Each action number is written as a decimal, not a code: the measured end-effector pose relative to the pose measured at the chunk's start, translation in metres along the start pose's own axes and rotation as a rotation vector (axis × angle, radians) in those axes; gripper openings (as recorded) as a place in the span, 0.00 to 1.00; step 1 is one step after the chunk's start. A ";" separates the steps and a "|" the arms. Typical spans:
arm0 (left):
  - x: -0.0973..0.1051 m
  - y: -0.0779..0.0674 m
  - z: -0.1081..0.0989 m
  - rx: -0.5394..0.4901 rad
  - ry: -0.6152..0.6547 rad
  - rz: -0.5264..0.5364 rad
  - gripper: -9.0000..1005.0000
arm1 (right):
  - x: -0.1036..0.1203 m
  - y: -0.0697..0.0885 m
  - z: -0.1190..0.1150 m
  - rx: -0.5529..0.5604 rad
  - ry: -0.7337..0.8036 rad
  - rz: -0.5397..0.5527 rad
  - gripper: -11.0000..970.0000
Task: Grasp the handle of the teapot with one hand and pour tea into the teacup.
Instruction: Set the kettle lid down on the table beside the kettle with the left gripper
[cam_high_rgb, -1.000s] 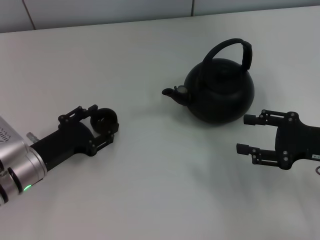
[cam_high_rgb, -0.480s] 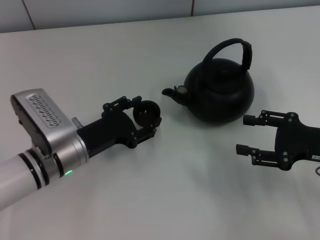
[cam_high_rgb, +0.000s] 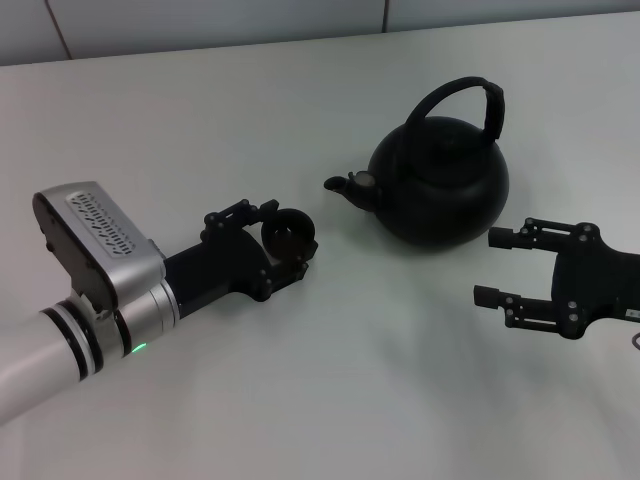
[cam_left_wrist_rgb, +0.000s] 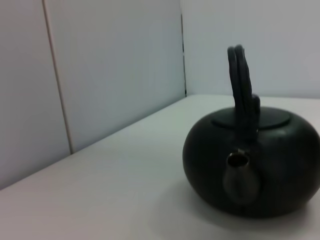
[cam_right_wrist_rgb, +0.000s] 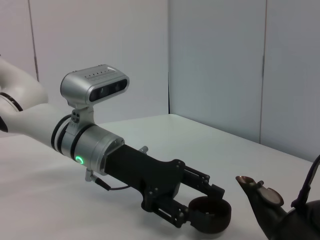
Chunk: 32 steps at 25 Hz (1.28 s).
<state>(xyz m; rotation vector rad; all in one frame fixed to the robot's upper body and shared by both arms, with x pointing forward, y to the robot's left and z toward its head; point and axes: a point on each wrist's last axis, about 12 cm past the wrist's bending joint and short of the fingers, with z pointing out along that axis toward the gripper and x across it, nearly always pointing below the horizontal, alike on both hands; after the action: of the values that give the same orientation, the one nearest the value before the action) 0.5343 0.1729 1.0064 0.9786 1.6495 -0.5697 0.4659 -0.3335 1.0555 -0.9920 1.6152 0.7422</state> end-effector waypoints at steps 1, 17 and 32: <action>0.000 -0.001 0.001 -0.005 0.005 0.002 0.69 | 0.000 0.000 0.000 0.000 0.000 0.000 0.72; 0.002 -0.004 0.005 -0.026 0.027 -0.020 0.69 | -0.001 0.000 0.000 -0.003 -0.003 -0.002 0.72; -0.001 -0.003 -0.014 -0.029 -0.100 -0.044 0.81 | -0.002 0.000 0.000 0.000 -0.017 0.002 0.72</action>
<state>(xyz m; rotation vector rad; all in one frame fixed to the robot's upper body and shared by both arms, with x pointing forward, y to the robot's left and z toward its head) 0.5244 0.1821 1.0109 0.8813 1.5894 -0.6129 0.4658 -0.3332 1.0573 -0.9824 1.6020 0.7501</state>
